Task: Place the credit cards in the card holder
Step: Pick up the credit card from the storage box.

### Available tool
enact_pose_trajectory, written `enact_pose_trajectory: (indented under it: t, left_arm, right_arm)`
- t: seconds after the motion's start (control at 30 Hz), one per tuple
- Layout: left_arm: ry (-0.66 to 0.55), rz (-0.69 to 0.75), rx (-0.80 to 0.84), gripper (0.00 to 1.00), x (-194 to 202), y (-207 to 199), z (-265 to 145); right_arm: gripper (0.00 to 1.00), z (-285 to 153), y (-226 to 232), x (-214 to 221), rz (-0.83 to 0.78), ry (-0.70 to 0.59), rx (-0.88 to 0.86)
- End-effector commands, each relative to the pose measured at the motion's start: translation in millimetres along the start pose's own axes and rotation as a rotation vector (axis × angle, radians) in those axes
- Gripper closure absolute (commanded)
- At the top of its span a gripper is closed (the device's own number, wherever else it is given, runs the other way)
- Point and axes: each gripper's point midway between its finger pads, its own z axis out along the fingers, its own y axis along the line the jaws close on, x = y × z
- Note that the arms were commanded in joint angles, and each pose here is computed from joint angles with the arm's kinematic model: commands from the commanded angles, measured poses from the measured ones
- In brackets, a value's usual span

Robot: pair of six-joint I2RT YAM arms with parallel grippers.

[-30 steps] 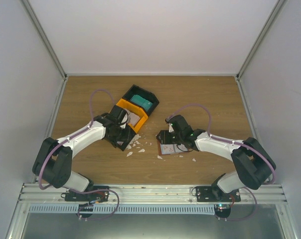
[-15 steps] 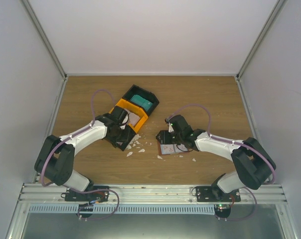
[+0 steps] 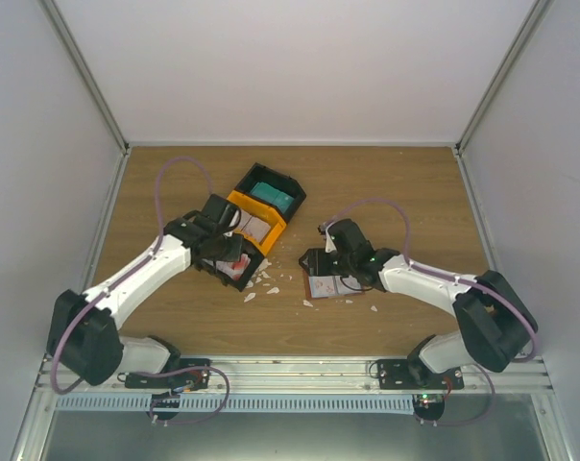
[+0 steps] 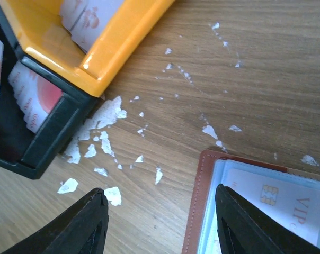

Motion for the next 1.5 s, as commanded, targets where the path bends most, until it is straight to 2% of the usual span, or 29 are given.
enact_pose_trajectory:
  t: [0.0, 0.1, 0.17, 0.23, 0.33, 0.43, 0.53, 0.6, 0.77, 0.9, 1.0, 1.17, 1.2, 1.23, 1.33, 1.37, 1.47]
  left_arm:
    - [-0.136, -0.001, -0.006, 1.0, -24.1, 1.2, -38.8]
    - [-0.233, -0.013, 0.081, 1.0, -36.4, -10.9, -64.3]
    - [-0.31, -0.024, 0.185, 1.0, -44.4, -25.4, -83.6]
    - [-0.384, -0.019, 0.345, 1.0, -49.7, -48.2, -107.0]
    - [-0.487, -0.003, 0.612, 1.0, -54.0, -83.0, -152.1]
    - [-0.551, 0.027, 0.848, 1.0, -53.4, -110.1, -195.1]
    - [-0.582, 0.053, 1.004, 1.0, -52.5, -125.6, -227.5]
    - [-0.57, 0.056, 1.071, 1.0, -51.2, -132.3, -238.4]
    - [-0.523, 0.045, 1.125, 1.0, -52.2, -139.5, -243.0]
    - [-0.487, 0.041, 1.161, 1.0, -49.5, -143.8, -241.9]
    - [-0.475, 0.035, 1.179, 1.0, -46.4, -144.5, -241.3]
    - [-0.443, 0.04, 1.187, 1.0, -40.1, -145.5, -237.0]
    - [-0.438, 0.042, 1.185, 0.98, -38.9, -145.5, -235.6]
    - [-0.433, 0.041, 1.18, 0.94, -38.1, -144.9, -233.6]
    - [-0.419, 0.039, 1.153, 0.8, -35.0, -142.8, -227.5]
    - [-0.419, 0.04, 1.152, 0.8, -34.1, -142.5, -226.2]
    - [-0.407, 0.039, 1.177, 0.92, -28.2, -143.1, -223.6]
  right_arm:
    - [0.43, -13.7, 26.3, -17.5, -0.039, -0.047, -0.077]
    - [0.37, -30.2, 49.1, -27.6, -0.089, -0.095, -0.177]
    - [0.33, -54.1, 74.5, -35.1, -0.145, -0.17, -0.31]
    - [0.28, -85.8, 100.3, -45.6, -0.186, -0.283, -0.453]
    - [0.25, -124.3, 125.6, -52.8, -0.208, -0.383, -0.604]
    - [0.24, -151.6, 146.0, -55.4, -0.205, -0.414, -0.733]
    - [0.25, -169.7, 158.3, -56.8, -0.19, -0.422, -0.81]
    - [0.3, -178.2, 164.7, -57.5, -0.182, -0.415, -0.848]
    - [0.54, -187.6, 180.5, -57.9, -0.174, -0.353, -0.912]
    - [0.58, -189.1, 187.3, -55.5, -0.174, -0.325, -0.943]
    - [0.66, -191.5, 191.5, -55.5, -0.181, -0.318, -0.965]
    - [0.88, -187.9, 194.8, -59.0, -0.164, -0.302, -0.976]
    - [0.96, -188.0, 195.2, -59.7, -0.16, -0.304, -0.981]
    - [0.99, -188.5, 195.5, -60.7, -0.156, -0.308, -0.983]
    - [1.0, -189.6, 193.4, -64.7, -0.139, -0.331, -0.967]
    - [1.0, -190.7, 193.0, -65.8, -0.134, -0.338, -0.964]
    - [1.0, -191.0, 192.6, -64.8, -0.131, -0.331, -0.963]
